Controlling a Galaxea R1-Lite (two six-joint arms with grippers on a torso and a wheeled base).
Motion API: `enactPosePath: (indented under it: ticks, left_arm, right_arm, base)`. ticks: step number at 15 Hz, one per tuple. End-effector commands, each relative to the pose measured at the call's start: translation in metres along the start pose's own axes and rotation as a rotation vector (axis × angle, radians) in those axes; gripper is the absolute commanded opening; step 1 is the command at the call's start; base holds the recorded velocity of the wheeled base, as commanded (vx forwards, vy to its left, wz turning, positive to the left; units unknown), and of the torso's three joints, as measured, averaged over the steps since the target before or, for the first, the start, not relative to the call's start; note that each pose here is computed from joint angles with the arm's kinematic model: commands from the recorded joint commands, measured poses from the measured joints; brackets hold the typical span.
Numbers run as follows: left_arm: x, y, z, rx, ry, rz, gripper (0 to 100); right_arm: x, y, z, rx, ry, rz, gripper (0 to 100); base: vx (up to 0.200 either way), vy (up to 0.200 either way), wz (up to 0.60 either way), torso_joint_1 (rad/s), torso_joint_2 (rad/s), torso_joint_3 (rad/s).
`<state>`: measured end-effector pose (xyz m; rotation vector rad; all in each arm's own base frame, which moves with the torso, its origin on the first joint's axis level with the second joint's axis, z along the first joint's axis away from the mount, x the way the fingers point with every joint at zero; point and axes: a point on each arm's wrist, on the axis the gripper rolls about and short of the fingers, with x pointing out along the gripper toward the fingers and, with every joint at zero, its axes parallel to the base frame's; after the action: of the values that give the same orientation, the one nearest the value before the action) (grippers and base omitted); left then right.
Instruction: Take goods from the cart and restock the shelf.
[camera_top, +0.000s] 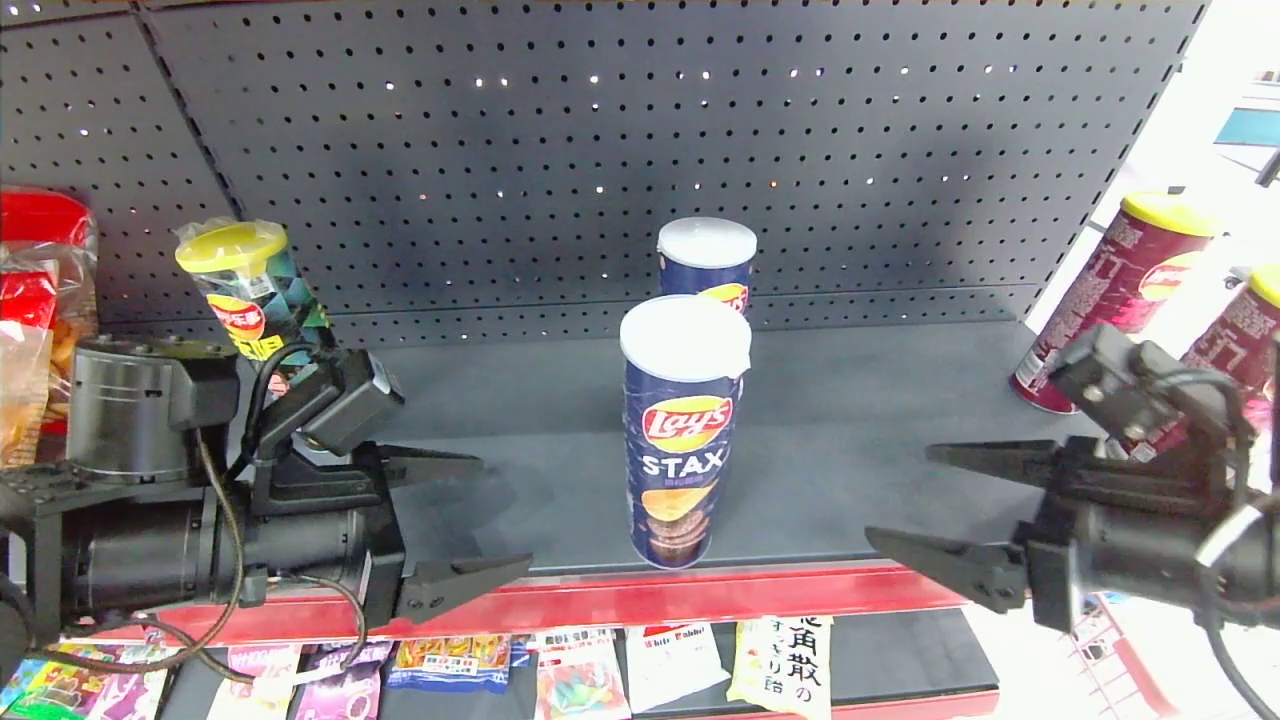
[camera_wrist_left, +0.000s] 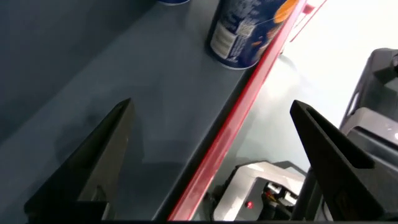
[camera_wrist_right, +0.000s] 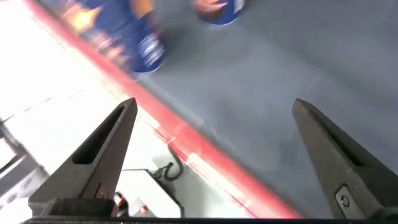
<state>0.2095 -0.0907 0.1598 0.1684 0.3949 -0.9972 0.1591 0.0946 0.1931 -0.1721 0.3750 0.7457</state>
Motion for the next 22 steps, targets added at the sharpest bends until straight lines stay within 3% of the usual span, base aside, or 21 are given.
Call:
enactPosePath:
  ticks: [1,2,6,9,22]
  left_arm:
    - [0.008,0.004,-0.003,-0.002,0.025,-0.001,100]
    - [0.008,0.004,-0.004,-0.002,0.028,0.000,100]
    - [0.026,0.014,0.000,-0.002,0.052,0.021,100]
    - [0.042,0.020,0.004,0.002,0.063,0.016,100]
    - [0.083,0.027,0.018,0.032,0.061,-0.036,100]
  right_arm:
    - [-0.061,0.026,-0.029,-0.050,-0.125,0.053,100]
    - [-0.064,0.026,-0.030,-0.051,-0.132,0.050,100]
    - [-0.093,0.014,-0.040,-0.002,-0.207,-0.245,100]
    - [-0.103,0.007,-0.040,0.029,-0.236,-0.372,100]
    - [-0.108,0.008,-0.041,0.087,-0.266,-0.383,100]
  base:
    - [0.000,0.000,0.00,0.000,0.00,0.000]
    - [0.000,0.000,0.00,0.000,0.00,0.000]
    - [0.000,0.000,0.00,0.000,0.00,0.000]
    - [0.000,0.000,0.00,0.000,0.00,0.000]
    - [0.000,0.000,0.00,0.000,0.00,0.000]
